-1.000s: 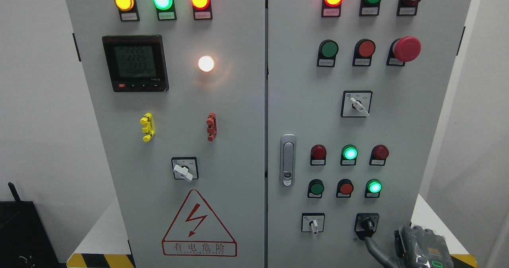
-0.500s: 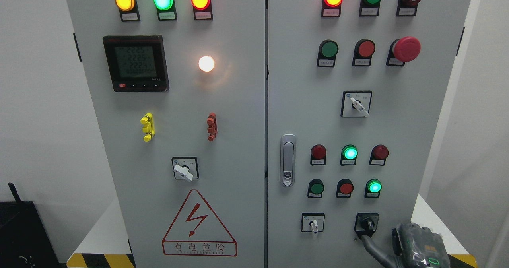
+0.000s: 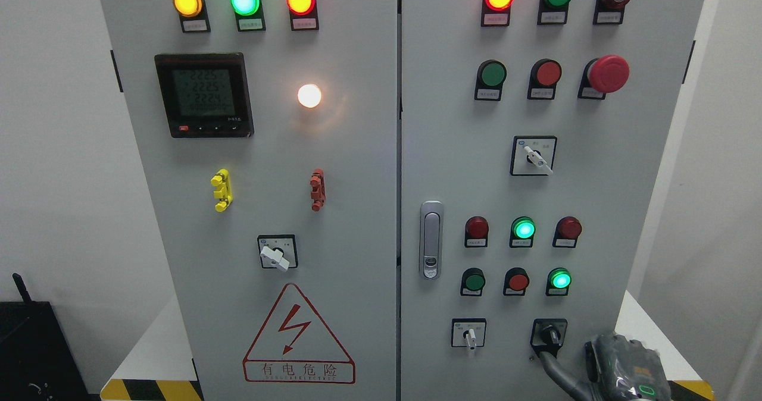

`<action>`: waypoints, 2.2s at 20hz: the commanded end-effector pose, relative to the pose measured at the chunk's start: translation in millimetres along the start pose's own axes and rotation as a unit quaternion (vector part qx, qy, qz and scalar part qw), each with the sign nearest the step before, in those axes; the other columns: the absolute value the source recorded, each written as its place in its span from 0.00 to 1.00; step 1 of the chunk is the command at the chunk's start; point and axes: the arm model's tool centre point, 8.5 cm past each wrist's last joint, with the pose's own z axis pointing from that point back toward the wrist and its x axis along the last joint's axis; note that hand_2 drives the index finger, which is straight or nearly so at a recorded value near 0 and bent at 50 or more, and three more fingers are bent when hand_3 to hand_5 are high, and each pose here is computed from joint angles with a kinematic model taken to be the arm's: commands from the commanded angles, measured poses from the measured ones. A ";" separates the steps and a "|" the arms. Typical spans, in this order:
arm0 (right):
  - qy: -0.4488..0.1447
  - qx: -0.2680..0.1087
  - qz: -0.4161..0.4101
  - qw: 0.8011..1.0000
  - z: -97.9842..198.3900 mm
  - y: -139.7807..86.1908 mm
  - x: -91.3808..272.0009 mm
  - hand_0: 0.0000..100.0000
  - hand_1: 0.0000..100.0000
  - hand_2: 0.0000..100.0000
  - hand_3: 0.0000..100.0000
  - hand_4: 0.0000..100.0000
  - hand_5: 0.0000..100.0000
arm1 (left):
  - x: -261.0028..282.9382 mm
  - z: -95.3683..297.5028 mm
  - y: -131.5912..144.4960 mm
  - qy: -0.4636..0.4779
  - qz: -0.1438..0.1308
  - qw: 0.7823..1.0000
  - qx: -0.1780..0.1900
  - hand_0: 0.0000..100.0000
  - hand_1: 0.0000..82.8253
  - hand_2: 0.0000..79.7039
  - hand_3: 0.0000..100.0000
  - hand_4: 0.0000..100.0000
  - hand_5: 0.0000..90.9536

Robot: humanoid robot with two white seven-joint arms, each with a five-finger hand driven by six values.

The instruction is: Flip black knob to close circuit

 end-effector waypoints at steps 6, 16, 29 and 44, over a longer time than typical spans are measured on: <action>0.009 0.005 -0.002 1.000 -6.9 1.4 -4.4 0.00 0.00 0.94 1.00 0.85 0.82 | -0.7 0.0 0.1 0.000 -0.001 1.000 0.000 0.12 0.67 0.00 0.00 0.00 0.00; 0.030 0.000 -0.024 0.999 -8.0 -5.7 -23.9 0.00 0.00 0.94 1.00 0.85 0.83 | -0.2 0.0 0.1 0.000 0.000 1.000 0.000 0.12 0.67 0.00 0.00 0.00 0.00; 0.015 -0.006 -0.024 1.000 -6.0 -4.5 -13.7 0.00 0.01 0.94 1.00 0.85 0.83 | -0.7 0.0 0.2 0.000 0.000 1.000 0.000 0.12 0.67 0.00 0.00 0.00 0.00; 0.002 0.001 -0.033 0.999 8.6 21.0 2.5 0.00 0.03 0.94 1.00 0.85 0.83 | 0.8 0.0 -0.1 -0.001 0.000 1.000 0.000 0.12 0.67 0.00 0.00 0.00 0.00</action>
